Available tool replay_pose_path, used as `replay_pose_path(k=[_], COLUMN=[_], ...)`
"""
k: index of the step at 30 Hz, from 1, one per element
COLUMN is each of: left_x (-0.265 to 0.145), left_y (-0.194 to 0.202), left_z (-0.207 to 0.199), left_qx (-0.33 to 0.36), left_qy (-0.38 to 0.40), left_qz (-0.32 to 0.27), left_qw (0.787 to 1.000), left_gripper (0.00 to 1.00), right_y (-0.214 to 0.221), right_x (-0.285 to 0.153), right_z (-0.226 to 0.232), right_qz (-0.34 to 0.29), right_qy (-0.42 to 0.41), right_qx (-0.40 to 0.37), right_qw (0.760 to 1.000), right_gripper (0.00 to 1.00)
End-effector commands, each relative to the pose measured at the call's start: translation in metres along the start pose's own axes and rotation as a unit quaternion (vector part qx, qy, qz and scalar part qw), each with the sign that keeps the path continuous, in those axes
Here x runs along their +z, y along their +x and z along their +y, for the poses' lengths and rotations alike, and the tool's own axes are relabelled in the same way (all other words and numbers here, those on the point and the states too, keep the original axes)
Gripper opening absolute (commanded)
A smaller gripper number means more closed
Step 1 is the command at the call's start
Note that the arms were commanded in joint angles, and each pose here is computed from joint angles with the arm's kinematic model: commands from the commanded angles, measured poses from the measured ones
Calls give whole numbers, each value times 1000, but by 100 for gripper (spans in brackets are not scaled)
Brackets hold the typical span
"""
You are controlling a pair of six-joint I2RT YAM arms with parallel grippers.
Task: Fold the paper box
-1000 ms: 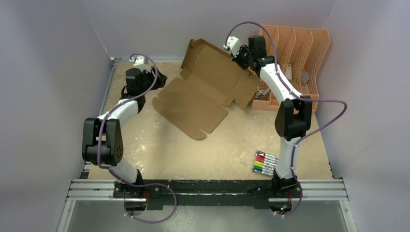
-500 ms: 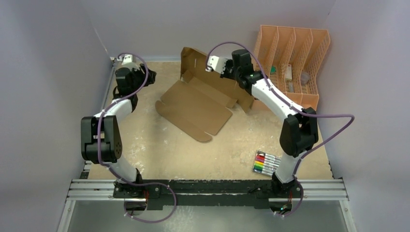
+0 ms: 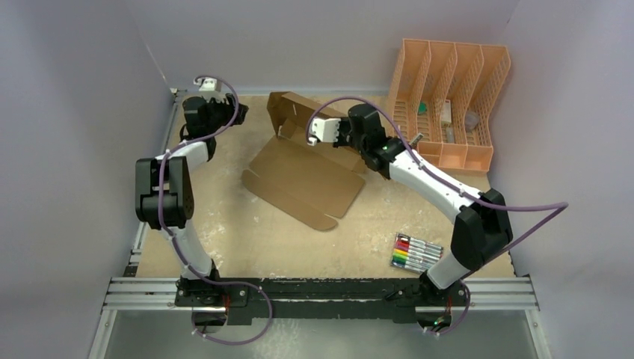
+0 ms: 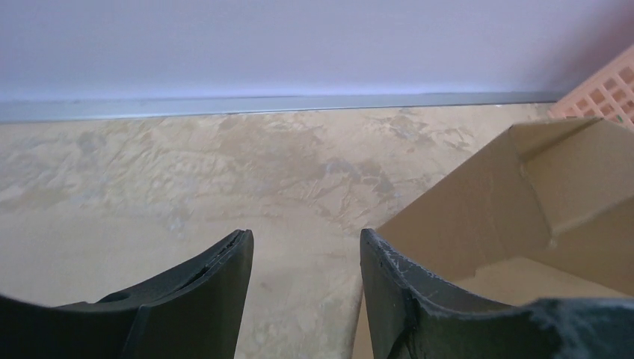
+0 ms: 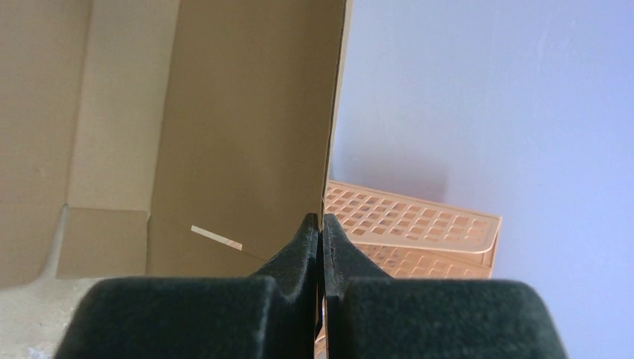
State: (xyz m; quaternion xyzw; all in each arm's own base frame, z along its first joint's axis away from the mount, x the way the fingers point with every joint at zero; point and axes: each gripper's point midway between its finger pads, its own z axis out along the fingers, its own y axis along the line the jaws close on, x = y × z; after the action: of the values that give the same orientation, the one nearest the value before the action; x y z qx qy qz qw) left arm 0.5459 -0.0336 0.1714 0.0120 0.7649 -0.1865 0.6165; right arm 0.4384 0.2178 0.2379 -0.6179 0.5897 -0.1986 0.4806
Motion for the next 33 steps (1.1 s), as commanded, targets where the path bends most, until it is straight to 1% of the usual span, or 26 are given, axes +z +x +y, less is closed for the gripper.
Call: replay_pose_path(k=[1, 9, 11, 14, 16, 19, 20, 22, 24, 26, 28, 31, 33], left_x=[14, 13, 15, 18, 12, -9, -16, -26, -34, -37, -40, -44, -47], left_y=[-21, 4, 7, 6, -2, -17, -21, -25, -25, -21, -15, -10, -4], left_z=[-29, -49, -53, -62, -74, -96, -102, -116, -129, -143, -153, -156, -169], left_qx=[44, 45, 47, 31, 17, -4, -23, -37, -45, -42, -42, -45, -45], left_qy=[113, 200, 222, 259, 293, 346, 362, 393, 419, 436, 447, 449, 459], left_qz=[-37, -51, -59, -69, -89, -132, -136, -143, -143, -133, -124, -116, -110], left_qw=[992, 977, 972, 963, 952, 929, 922, 908, 895, 889, 885, 885, 880], left_gripper=[54, 54, 54, 54, 54, 54, 54, 54, 53, 51, 50, 49, 48], right_y=[-21, -27, -28, -28, -31, -30, -30, -31, -33, -35, -35, -36, -37], right_x=[-19, -24, -24, -22, -19, -13, -11, -6, -3, 0, 2, 3, 3], right_z=[-19, 4, 5, 8, 11, 7, 5, 3, 2, 0, -2, -2, -2], right_qz=[-22, -27, -31, -32, -40, -42, -43, -45, -49, -53, -53, -59, -62], right_qy=[54, 43, 45, 43, 34, 35, 37, 38, 38, 37, 38, 37, 35], right_qx=[-52, -76, -72, -64, -65, -61, -59, -56, -53, -53, -54, -52, -49], right_qw=[997, 996, 996, 997, 996, 997, 997, 997, 997, 996, 996, 996, 996], right_gripper=[0, 0, 0, 0, 0, 0, 0, 0, 0, 0, 0, 0, 0])
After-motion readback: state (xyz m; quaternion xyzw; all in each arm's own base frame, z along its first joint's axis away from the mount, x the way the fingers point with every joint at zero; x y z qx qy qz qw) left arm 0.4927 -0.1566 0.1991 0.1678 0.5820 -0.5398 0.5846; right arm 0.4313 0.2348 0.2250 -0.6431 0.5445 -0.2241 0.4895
